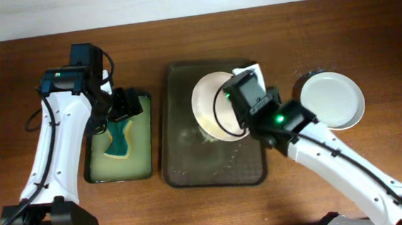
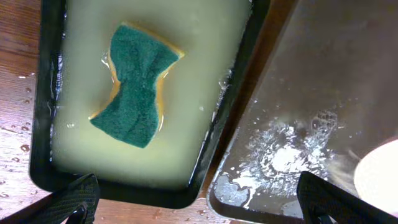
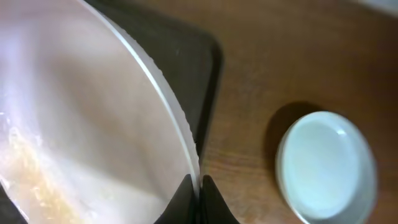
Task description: Clean dirty plates on tray and stack at the side
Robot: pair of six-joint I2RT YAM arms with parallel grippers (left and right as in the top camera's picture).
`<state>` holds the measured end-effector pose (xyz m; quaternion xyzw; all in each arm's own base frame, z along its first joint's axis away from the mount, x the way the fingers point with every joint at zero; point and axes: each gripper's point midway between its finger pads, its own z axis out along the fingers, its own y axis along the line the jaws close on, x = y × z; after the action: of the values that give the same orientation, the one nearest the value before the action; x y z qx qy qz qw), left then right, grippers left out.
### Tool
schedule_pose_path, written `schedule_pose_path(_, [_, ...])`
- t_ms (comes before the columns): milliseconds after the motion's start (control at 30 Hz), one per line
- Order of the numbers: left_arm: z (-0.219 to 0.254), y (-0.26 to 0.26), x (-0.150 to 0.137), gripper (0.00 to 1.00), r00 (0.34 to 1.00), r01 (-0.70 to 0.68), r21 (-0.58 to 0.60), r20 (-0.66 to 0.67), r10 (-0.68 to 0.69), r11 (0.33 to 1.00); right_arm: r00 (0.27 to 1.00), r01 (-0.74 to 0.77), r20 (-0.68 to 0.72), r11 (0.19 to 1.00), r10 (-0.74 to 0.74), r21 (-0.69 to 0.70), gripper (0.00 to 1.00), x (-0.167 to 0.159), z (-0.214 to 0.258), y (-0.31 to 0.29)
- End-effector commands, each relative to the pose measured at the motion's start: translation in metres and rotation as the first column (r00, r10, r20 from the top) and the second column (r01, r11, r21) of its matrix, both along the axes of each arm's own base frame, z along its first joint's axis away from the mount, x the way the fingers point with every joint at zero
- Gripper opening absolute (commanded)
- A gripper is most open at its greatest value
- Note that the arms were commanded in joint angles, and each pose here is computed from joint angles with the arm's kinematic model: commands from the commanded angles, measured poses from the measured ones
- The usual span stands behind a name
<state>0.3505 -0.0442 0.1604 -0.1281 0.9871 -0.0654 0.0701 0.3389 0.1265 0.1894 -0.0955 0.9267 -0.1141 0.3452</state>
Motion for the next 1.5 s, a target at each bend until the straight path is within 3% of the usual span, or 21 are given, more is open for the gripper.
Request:
schedule_pose_path(0, [0.007, -0.004, 0.001, 1.0, 1.0, 0.003, -0.026, 0.018, -0.003, 1.0, 0.989, 0.027, 0.151, 0.98, 0.003, -0.198, 0.04, -0.008, 0.032, 0.002])
schedule_pose_path(133, [0.007, -0.004, 0.001, 0.99, 1.0, 0.003, -0.026, 0.019, -0.003, 1.0, 0.957, 0.001, 0.271, 0.929, 0.107, -0.371, 0.04, -0.03, 0.06, 0.029])
schedule_pose_path(400, [0.007, -0.004, 0.001, 0.99, 1.0, 0.003, -0.026, 0.018, -0.003, 1.0, 0.954, -0.039, 0.259, 0.916, 0.154, -0.4, 0.04, -0.035, 0.06, 0.037])
schedule_pose_path(600, [0.007, -0.004, 0.001, 0.99, 1.0, 0.003, -0.026, 0.019, -0.003, 1.0, 0.951, 0.015, 0.29, 0.918, 0.11, -0.397, 0.04, -0.032, 0.065, 0.029])
schedule_pose_path(667, [0.007, -0.004, 0.001, 0.99, 1.0, 0.003, -0.026, 0.019, -0.003, 1.0, 0.959, 0.088, 0.282, 0.955, -0.005, -0.283, 0.04, -0.021, 0.055, 0.012])
schedule_pose_path(700, [0.007, -0.004, 0.001, 0.99, 1.0, 0.003, -0.026, 0.019, -0.003, 1.0, 0.981, 0.102, 0.18, 0.983, -0.074, -0.15, 0.04, -0.008, 0.033, -0.002])
schedule_pose_path(767, [0.007, -0.004, 0.001, 0.99, 1.0, 0.003, -0.026, 0.019, -0.003, 1.0, 0.996, 0.063, -0.076, 0.993, -0.056, 0.097, 0.04, 0.011, -0.009, -0.028])
schedule_pose_path(800, [0.007, -0.004, 0.001, 0.99, 1.0, 0.003, -0.026, 0.019, -0.003, 1.0, 0.987, 0.085, -0.155, 0.968, -0.049, 0.235, 0.04, 0.013, -0.018, -0.04])
schedule_pose_path(833, [0.007, -0.004, 0.001, 0.99, 1.0, 0.003, -0.026, 0.019, -0.003, 1.0, 0.974, 0.14, -0.223, 0.882, -0.041, 0.45, 0.04, 0.015, -0.018, -0.059])
schedule_pose_path(867, [0.007, -0.004, 0.001, 0.99, 1.0, 0.003, -0.026, 0.019, -0.003, 1.0, 0.972, 0.16, -0.232, 0.816, -0.032, 0.556, 0.04, 0.017, -0.012, -0.069])
schedule_pose_path(900, [0.007, -0.004, 0.001, 0.99, 1.0, 0.003, -0.026, 0.019, -0.003, 1.0, 0.973, 0.173, -0.225, 0.818, -0.055, 0.549, 0.04, 0.017, -0.01, -0.076])
schedule_pose_path(967, [0.007, -0.004, 0.001, 0.99, 1.0, 0.003, -0.026, 0.019, -0.003, 1.0, 0.981, 0.182, -0.122, 0.938, -0.152, 0.295, 0.04, 0.014, 0.002, -0.083])
schedule_pose_path(1033, [0.007, -0.004, 0.001, 0.99, 1.0, 0.003, -0.026, 0.019, -0.003, 1.0, 0.987, 0.156, 0.038, 0.988, -0.156, -0.001, 0.04, 0.009, 0.023, -0.064])
schedule_pose_path(1100, [0.007, -0.004, 0.001, 0.99, 1.0, 0.003, -0.026, 0.019, -0.003, 1.0, 0.948, 0.2, 0.305, 0.92, -0.094, -0.336, 0.04, -0.003, 0.064, -0.03])
schedule_pose_path(1133, [0.007, -0.004, 0.001, 0.99, 1.0, 0.003, -0.026, 0.019, -0.003, 1.0, 0.932, 0.197, 0.362, 0.879, -0.03, -0.435, 0.04, -0.01, 0.074, -0.01])
schedule_pose_path(1233, [0.007, -0.004, 0.001, 1.0, 1.0, 0.003, -0.026, 0.019, -0.003, 1.0, 0.936, 0.109, 0.343, 0.855, 0.084, -0.507, 0.04, -0.018, 0.068, 0.023])
schedule_pose_path(1467, [0.007, -0.004, 0.001, 0.99, 1.0, 0.003, -0.026, 0.019, -0.003, 1.0, 0.929, 0.128, 0.361, 0.839, 0.086, -0.528, 0.04, -0.018, 0.074, 0.021])
